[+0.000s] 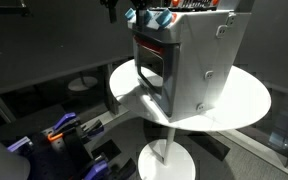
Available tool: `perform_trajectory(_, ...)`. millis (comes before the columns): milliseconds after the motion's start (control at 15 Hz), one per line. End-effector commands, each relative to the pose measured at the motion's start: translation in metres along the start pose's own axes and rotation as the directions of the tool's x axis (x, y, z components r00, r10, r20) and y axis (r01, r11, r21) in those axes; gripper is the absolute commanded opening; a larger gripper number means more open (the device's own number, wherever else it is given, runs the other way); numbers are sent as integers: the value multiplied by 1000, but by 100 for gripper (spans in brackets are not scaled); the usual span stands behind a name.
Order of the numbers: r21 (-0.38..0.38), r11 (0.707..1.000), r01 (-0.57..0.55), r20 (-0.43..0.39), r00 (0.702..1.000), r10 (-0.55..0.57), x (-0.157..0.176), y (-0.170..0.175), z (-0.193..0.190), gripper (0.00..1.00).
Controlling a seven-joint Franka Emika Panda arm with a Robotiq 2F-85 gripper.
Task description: Press a switch on the stove
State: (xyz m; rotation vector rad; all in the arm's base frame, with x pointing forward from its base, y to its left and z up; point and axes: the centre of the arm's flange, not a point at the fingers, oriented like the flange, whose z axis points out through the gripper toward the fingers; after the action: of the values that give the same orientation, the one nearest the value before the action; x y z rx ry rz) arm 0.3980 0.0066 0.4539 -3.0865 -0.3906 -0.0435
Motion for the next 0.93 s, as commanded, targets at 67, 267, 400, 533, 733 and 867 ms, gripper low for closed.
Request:
perform_trajectory(67, -80, 997, -20, -131, 991, 9, 9, 4, -46, 100)
perform_trajectory(267, -134, 990, -49, -222, 975, 18, 23, 15, -67, 100)
perform_trajectory(400, -174, 982, -77, -288, 957, 24, 34, 26, -77, 100)
perform_trajectory(533, -214, 970, -115, -346, 938, 35, 46, 38, -83, 100)
perform_trajectory(733, -270, 947, -175, -403, 914, 53, 60, 52, -87, 100)
perform_trajectory(867, -305, 929, -210, -429, 901, 63, 69, 61, -84, 100)
